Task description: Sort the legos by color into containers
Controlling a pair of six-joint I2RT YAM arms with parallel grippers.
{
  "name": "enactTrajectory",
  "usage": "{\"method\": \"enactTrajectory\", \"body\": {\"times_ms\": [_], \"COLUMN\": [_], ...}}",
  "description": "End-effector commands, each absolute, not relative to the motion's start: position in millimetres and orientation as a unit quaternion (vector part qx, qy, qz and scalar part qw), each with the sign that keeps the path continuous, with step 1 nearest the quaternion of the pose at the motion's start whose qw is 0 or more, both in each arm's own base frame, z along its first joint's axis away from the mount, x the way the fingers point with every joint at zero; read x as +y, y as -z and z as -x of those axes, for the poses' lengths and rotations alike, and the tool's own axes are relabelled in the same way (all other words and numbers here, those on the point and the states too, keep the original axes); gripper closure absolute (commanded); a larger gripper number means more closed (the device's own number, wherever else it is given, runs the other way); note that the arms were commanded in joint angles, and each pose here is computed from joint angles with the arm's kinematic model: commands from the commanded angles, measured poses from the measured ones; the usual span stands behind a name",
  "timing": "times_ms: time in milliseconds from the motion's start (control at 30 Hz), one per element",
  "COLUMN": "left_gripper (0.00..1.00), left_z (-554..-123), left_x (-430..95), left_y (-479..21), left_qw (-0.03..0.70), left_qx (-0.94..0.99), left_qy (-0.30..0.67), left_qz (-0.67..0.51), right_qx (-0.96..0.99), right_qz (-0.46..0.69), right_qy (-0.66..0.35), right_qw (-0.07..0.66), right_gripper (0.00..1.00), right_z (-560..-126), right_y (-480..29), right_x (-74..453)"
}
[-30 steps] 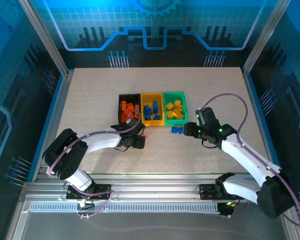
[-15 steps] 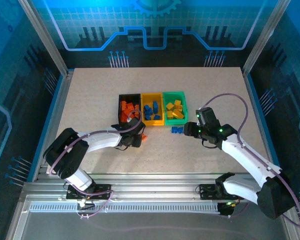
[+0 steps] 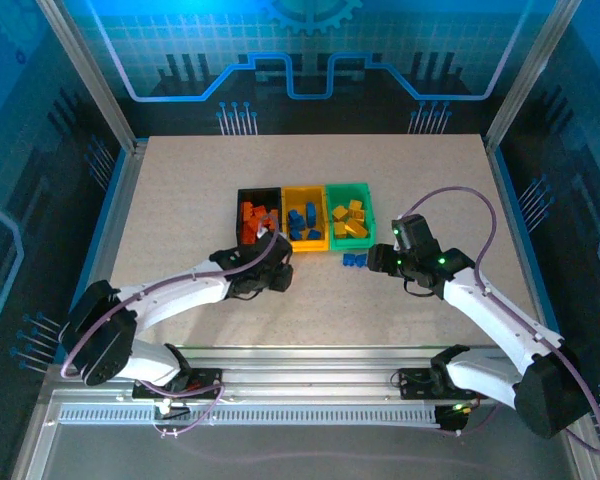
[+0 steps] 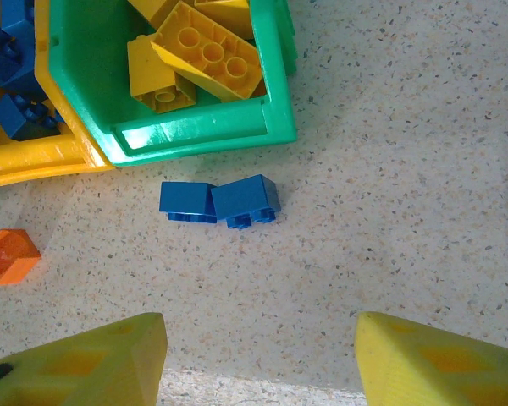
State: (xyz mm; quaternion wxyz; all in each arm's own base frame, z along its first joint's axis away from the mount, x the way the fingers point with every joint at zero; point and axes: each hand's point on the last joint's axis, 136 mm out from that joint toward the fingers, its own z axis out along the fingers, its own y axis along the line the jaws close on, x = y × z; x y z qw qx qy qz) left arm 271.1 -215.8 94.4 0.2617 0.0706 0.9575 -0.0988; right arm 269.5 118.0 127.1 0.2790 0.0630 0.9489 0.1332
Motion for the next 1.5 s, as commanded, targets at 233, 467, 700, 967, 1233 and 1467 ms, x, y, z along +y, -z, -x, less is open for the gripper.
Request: {"method": "enactTrajectory", "body": {"times_ms": [233,467,700,967,1233,1467], "left_gripper": [0.62,0.63,0.36,0.01,0.01,0.01], "left_z": [-372,-432,-450,-432,-355,-279], "left_x": [-327,-371,-389,-386,-342,-277], "left_y": [-152,-137,-135,-199,-229,-203], "left_qw": [0.315,0.315,0.312,0.345,0.359,0.351], "left_qx": [0.929,0.932,0.932,0.907,0.887,0.896], "left_qy": [0.163,0.146,0.155,0.231,0.286,0.271], "left_qz": [-0.103,-0.107,-0.098,-0.073,-0.053,-0.028], "right_qx": [0.947,0.948,0.949,0.949,0.956,0.963], "right_qz": [-0.075,-0.074,-0.072,-0.066,-0.029,-0.010], "right_qy": [-0.123,-0.127,-0.130,-0.143,-0.159,-0.116], "right_qw": [0.288,0.282,0.280,0.273,0.245,0.244], "right_gripper": [0.38,0.38,0.37,0.35,0.33,0.31], "right_z": [-267,-263,-260,-262,-277,-302], "right_y": [-132,-130,-129,-126,-105,-78], "right_x": [105,104,104,110,136,153]}}
